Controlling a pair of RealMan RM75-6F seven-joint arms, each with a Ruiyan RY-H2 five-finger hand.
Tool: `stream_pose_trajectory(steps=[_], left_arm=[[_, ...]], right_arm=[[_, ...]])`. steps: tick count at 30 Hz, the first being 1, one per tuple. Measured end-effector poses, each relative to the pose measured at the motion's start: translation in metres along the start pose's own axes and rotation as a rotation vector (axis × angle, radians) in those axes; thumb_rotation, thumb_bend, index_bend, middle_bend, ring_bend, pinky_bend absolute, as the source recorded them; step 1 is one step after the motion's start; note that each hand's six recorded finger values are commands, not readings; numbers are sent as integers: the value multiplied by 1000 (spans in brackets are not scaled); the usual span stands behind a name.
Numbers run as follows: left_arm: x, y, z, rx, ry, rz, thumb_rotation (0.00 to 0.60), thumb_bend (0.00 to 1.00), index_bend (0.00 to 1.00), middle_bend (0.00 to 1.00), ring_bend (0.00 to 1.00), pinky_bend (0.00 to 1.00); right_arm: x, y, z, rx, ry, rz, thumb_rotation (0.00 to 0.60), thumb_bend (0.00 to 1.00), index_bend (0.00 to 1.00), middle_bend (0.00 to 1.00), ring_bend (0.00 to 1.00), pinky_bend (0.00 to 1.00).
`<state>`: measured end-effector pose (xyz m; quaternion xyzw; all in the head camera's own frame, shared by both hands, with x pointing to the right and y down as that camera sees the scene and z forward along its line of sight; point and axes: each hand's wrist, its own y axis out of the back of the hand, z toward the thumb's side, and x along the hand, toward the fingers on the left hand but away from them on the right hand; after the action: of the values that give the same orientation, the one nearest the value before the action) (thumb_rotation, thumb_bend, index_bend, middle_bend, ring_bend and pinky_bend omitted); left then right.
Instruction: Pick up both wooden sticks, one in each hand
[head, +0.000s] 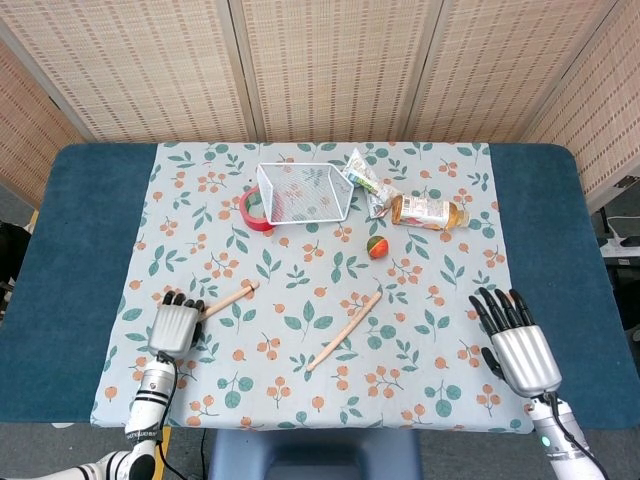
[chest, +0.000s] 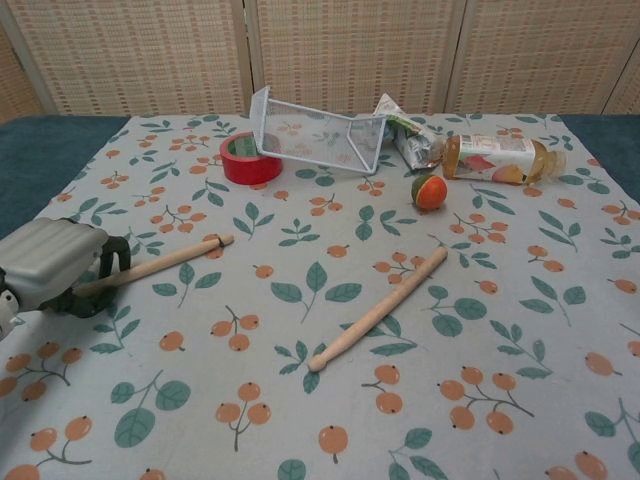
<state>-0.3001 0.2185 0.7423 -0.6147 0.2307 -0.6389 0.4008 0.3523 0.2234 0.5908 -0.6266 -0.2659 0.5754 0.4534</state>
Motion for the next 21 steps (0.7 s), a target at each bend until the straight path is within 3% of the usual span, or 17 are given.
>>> stream_pose_trajectory(steps=[5, 10, 16, 21], left_arm=[[0, 0, 1, 13, -7, 0, 600, 455, 464, 556, 322, 230], [2, 3, 1, 26, -12, 19, 600, 467, 598, 716, 404, 230], [2, 4, -2, 28, -15, 53, 600, 590, 805, 877, 509, 247], [1, 10, -8, 8, -21, 117, 600, 621, 840, 909, 551, 257]], right_arm=[[0, -1, 1, 1, -3, 1, 600, 302, 0, 8, 0, 0], [-1, -1, 4, 0, 5, 3, 600, 302, 0, 7, 0, 0], [-3, -1, 7, 4, 15, 2, 600, 302, 0, 7, 0, 0], [-8, -4, 16, 17, 50, 17, 600, 302, 8, 6, 0, 0]])
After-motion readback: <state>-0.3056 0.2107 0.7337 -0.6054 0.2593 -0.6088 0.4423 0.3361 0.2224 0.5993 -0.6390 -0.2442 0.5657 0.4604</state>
